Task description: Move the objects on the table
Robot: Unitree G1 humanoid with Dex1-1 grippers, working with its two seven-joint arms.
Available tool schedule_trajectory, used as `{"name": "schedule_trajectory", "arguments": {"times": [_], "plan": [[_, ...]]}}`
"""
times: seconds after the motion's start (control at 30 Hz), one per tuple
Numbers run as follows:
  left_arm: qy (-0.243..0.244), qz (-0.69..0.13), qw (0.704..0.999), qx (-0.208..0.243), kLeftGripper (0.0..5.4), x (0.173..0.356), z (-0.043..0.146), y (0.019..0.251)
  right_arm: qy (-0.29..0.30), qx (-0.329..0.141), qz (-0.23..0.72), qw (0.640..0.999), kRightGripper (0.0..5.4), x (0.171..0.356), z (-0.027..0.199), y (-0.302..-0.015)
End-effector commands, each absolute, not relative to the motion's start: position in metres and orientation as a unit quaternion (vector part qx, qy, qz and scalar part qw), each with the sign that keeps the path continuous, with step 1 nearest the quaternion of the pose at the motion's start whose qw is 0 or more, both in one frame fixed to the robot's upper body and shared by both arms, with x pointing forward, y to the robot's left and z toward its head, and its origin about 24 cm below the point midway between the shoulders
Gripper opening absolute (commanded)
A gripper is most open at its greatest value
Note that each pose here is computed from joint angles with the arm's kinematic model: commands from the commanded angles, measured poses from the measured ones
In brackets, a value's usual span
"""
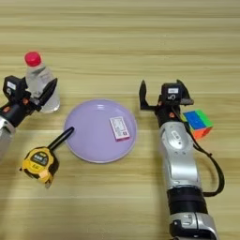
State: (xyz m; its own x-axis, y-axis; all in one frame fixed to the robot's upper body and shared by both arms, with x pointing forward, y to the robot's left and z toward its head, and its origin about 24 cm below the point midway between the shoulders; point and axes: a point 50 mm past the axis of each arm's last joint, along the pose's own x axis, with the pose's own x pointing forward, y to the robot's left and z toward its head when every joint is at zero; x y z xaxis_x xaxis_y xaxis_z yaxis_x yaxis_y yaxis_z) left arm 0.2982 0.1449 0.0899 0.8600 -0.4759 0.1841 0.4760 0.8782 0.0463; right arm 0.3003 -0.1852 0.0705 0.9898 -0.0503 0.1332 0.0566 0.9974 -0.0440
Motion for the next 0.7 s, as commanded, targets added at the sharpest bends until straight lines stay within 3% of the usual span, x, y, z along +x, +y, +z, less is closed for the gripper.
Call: {"name": "schedule_trajectory", "arguments": {"times": [0.03,0.37,0.7], "plan": [[-0.128,-0.274,0.953,0.000,3.13,0.303,0.112,0.126,-0.076,-0.020,-0.028,0.997,5.40,0.303,0.075,-0.182],[-0.111,-0.329,0.938,-0.019,3.13,0.297,0.105,0.087,-0.076,-0.018,-0.031,0.996,5.40,0.303,0.075,-0.180],[-0.095,-0.354,0.930,-0.030,3.13,0.292,0.096,0.070,-0.078,-0.018,-0.034,0.996,5.40,0.302,0.076,-0.180]]}}
